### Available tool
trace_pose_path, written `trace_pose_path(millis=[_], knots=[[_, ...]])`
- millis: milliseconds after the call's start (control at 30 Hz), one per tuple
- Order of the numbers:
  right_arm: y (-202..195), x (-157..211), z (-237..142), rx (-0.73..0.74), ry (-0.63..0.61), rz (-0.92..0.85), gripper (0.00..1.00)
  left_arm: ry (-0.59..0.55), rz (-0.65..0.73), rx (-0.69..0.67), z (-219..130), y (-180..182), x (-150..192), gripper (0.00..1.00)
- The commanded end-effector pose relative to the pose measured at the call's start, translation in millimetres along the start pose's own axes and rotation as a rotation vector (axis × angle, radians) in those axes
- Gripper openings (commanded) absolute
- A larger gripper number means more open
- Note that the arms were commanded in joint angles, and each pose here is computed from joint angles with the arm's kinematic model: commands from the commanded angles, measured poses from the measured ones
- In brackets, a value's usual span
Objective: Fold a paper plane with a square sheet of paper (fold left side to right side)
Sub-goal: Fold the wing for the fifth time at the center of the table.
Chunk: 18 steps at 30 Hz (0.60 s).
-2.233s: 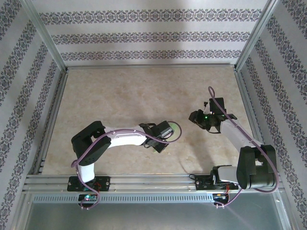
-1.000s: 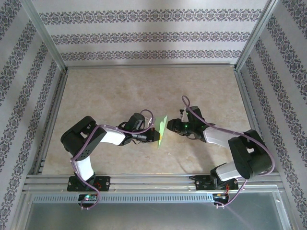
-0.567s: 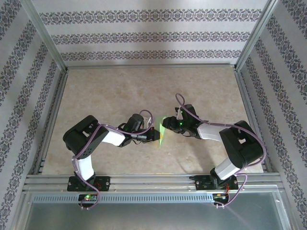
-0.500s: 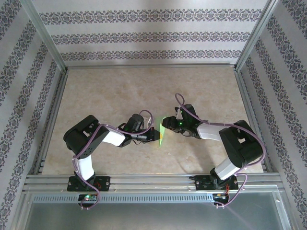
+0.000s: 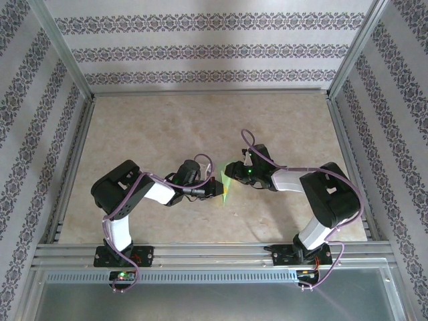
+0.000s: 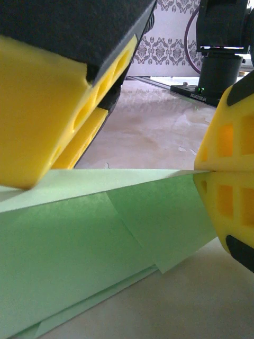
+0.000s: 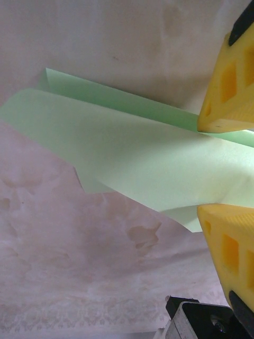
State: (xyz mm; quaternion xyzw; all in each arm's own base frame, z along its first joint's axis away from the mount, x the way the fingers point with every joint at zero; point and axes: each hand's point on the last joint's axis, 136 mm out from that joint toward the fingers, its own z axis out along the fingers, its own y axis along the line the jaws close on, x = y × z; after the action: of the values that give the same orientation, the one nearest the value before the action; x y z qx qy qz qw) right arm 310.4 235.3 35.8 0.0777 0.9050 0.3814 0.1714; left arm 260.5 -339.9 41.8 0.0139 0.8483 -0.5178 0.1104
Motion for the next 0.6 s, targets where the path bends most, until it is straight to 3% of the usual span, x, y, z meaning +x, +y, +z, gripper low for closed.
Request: trace_pose_path(millis=[0, 333, 567], knots=[[7.9, -6.3, 6.1, -0.005, -0.018, -0.017, 0.41, -0.014, -0.013, 0.021, -0.7, 4.1, -4.6, 0.00], [-10.5, 7.2, 19.2, 0.082, 0.049, 0.013, 0.39, -0.017, -0.019, 0.017, -1.1, 5.5, -4.8, 0.15], [-18.3, 12.0, 21.0, 0.128, 0.070, 0.008, 0.38, -0.064, -0.013, 0.008, -19.4, 1.7, -14.6, 0.28]])
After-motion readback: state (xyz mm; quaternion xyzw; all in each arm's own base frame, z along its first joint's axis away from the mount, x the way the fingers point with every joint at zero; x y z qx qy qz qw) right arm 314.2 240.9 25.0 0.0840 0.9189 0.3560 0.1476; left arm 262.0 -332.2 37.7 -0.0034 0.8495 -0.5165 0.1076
